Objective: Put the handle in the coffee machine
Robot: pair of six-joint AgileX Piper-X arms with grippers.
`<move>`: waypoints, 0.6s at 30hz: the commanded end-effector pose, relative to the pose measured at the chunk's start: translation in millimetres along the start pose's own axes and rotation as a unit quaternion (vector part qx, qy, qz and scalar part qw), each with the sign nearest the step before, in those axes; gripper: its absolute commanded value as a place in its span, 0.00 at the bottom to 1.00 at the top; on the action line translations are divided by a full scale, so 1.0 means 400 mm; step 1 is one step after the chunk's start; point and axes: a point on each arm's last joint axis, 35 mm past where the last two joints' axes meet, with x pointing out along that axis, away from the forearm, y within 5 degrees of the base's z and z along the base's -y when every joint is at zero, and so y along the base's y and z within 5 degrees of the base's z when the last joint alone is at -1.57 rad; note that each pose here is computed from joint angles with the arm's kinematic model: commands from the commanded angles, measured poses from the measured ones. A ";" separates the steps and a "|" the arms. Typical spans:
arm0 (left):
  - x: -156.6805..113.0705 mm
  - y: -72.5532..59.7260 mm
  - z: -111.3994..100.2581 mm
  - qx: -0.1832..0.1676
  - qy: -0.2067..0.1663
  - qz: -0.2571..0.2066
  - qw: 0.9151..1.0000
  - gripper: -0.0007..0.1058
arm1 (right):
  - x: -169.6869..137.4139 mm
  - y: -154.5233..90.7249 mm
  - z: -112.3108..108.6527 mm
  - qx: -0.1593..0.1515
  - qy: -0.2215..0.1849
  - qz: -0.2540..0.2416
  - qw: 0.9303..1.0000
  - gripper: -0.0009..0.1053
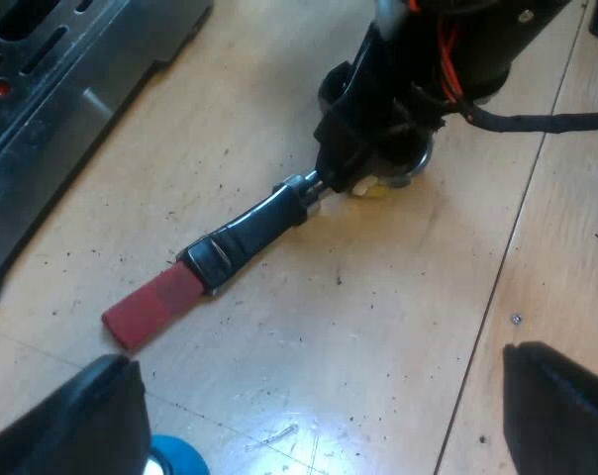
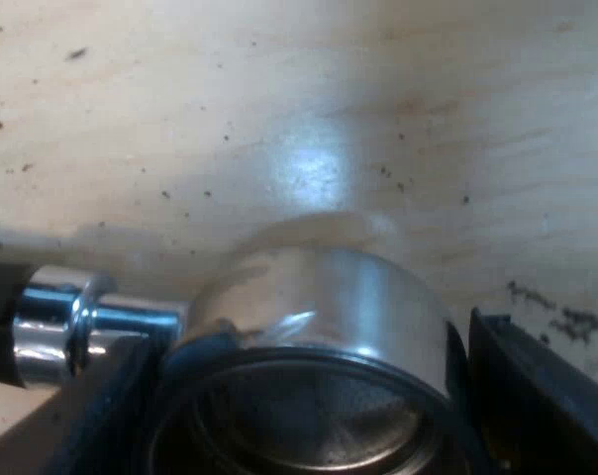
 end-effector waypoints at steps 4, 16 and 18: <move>-0.007 -0.007 0.008 0.045 -0.010 -0.009 0.999 0.71 | -0.027 -0.005 0.002 -0.058 0.002 0.014 0.998 0.01; -0.008 -0.011 0.005 0.115 -0.010 -0.025 0.993 0.72 | -0.089 -0.048 0.007 -0.113 0.064 0.062 0.990 0.01; -0.008 -0.011 0.005 0.122 -0.010 -0.025 0.992 0.72 | -0.097 -0.052 0.011 -0.117 0.071 0.080 0.987 0.01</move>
